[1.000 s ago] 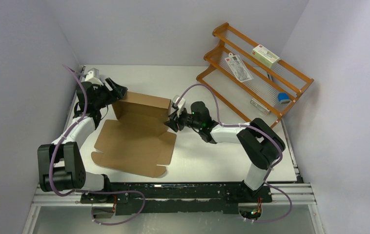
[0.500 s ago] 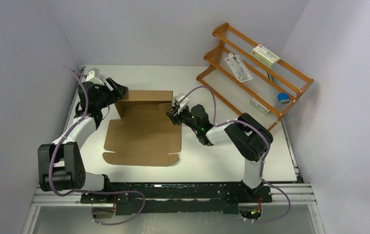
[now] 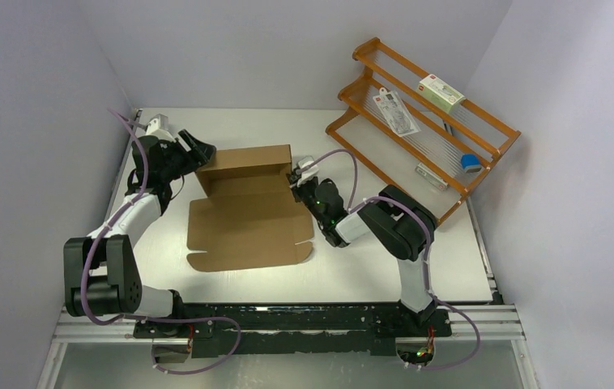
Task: Fold the paper box
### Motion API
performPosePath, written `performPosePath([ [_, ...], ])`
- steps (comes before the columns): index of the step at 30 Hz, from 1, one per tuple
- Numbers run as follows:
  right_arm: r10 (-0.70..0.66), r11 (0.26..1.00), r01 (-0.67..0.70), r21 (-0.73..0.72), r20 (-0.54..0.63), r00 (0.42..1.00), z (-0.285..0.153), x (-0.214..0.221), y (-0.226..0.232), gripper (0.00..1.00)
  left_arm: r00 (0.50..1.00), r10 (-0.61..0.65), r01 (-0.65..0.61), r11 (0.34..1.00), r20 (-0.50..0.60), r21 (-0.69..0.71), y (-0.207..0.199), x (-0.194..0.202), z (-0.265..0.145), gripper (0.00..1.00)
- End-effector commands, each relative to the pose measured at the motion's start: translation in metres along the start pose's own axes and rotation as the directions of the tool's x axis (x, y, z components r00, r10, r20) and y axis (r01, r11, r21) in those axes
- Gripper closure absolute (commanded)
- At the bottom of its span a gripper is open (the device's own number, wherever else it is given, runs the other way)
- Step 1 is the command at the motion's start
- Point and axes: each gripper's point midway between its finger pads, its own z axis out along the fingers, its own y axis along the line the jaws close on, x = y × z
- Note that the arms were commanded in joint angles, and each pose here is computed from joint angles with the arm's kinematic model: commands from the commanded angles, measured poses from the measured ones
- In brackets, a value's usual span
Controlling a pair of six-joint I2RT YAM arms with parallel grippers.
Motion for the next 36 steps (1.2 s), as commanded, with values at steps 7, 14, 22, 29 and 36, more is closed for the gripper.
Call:
performPosePath([
  [7, -0.003, 1.0, 0.004, -0.008, 0.125, 0.992, 0.019, -0.044, 0.022, 0.82, 0.984, -0.01, 0.04, 0.985, -0.176, 0.165, -0.047, 0.047, -0.002, 0.28],
  [14, -0.065, 0.998, 0.067, -0.012, 0.11, 0.992, 0.012, -0.042, 0.018, 0.93, 0.988, 0.034, -0.02, 0.995, -0.15, 0.093, -0.04, 0.035, -0.004, 0.24],
  [22, -0.043, 0.974, 0.043, -0.221, 0.004, 0.999, -0.012, -0.033, 0.019, 1.0, 0.988, 0.155, -0.151, 0.982, 0.025, -0.115, -0.031, -0.041, -0.03, 0.12],
  [29, -0.093, 0.921, 0.061, -0.385, -0.066, 0.993, -0.024, -0.035, 0.023, 1.0, 0.972, 0.236, -0.236, 0.971, -0.002, -0.05, -0.059, -0.081, -0.021, 0.11],
  [36, -0.079, 0.928, 0.038, -0.371, -0.094, 0.992, -0.027, -0.028, 0.018, 0.99, 0.952, 0.234, -0.192, 0.958, -0.196, 0.212, -0.098, -0.005, 0.001, 0.15],
])
